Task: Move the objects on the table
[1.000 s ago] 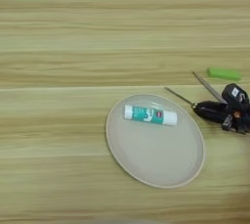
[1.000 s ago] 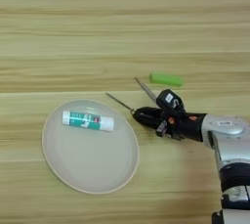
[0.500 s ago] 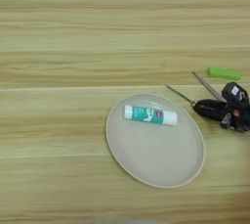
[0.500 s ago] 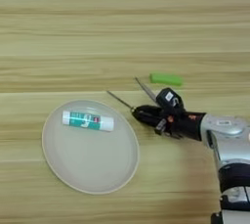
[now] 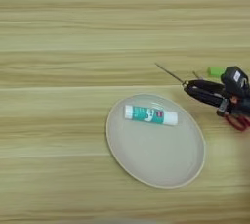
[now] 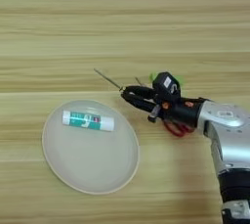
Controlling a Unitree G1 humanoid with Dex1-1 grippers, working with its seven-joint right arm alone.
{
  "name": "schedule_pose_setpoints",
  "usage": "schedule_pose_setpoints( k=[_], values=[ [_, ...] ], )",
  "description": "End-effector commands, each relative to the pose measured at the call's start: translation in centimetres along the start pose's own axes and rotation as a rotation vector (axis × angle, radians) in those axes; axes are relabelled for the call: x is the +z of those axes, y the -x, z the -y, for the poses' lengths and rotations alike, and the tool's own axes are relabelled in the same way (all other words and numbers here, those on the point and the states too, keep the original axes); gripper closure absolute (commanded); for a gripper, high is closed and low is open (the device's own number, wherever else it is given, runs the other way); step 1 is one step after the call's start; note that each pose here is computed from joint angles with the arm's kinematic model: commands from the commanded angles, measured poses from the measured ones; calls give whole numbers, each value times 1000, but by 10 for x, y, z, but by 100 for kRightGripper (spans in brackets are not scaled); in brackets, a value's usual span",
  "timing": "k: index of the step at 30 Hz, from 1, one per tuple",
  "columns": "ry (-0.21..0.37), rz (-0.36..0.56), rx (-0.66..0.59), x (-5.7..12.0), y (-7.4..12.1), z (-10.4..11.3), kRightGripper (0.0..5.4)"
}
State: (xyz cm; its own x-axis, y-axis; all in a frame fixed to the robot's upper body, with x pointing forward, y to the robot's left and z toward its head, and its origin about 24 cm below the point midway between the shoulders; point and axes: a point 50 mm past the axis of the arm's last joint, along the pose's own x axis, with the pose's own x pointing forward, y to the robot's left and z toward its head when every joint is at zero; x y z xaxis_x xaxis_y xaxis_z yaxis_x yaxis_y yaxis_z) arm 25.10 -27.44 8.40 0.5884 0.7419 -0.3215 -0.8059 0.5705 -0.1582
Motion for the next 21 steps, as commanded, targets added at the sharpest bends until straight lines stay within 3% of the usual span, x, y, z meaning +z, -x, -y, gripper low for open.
schedule_pose_setpoints(
  k=[1, 10, 21],
  values=[
    [137, 78, 36, 35, 9, -3, 451],
    [141, 66, 166, 33, 12, -24, 451],
    [111, -27, 364, 9, 0, -60, 451]
  ],
)
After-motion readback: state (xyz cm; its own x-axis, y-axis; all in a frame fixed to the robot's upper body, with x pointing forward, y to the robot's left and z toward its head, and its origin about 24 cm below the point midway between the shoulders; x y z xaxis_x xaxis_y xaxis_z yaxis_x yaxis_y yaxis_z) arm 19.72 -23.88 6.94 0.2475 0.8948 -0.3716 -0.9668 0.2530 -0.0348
